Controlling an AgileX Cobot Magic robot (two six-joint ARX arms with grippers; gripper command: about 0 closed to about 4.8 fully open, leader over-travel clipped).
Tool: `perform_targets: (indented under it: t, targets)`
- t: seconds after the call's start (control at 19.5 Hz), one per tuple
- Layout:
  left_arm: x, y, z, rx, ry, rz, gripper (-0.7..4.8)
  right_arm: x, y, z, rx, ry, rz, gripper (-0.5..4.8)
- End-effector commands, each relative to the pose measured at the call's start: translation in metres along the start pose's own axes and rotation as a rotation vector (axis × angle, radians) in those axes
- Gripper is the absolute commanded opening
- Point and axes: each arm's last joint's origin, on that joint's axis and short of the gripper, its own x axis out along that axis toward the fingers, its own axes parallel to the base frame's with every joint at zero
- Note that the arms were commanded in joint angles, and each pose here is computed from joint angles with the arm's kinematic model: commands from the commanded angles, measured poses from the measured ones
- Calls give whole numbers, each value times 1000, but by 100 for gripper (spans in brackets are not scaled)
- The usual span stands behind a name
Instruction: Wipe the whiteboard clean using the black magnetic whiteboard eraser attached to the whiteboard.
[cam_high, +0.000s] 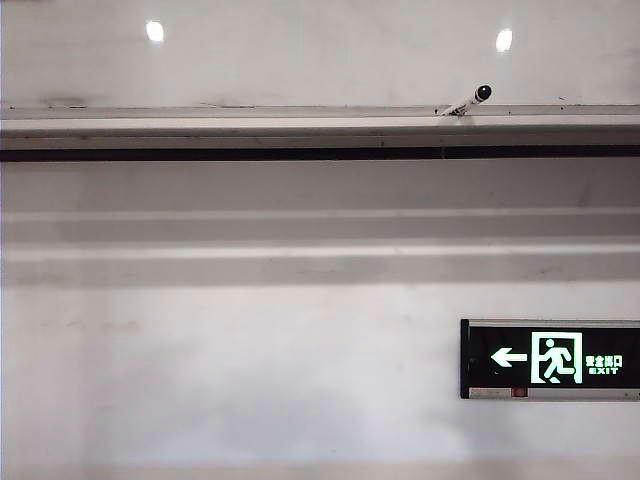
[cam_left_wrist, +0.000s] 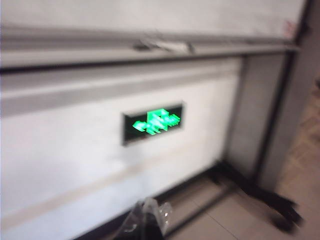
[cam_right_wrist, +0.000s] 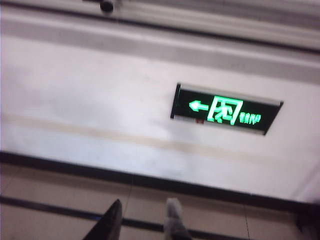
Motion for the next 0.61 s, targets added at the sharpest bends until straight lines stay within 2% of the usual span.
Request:
perform_targets:
  t: [0.05,0.15,0.26,0.36,0.51,0.61]
  targets:
    - [-13,5,-2,11,6,124,-6,-1,0,2,5,-6,-1,117]
    - [-12,5,-2,51,-11,130,-6,-2,0,2,4,-7,25,117]
    - [-9,12,-10,54,-14,211,-6,-2,0,2,5,-9,22,117]
    - [-5,25,-23,62,-3,286,-6,-3,0,2,5,-10,32,117]
    - [-10,46,-30,10,8,510,-6,-3,0,2,5,-14,33,117]
    - [-13,54,-35,13,16,595,-6,-3,0,2,6,-14,33,117]
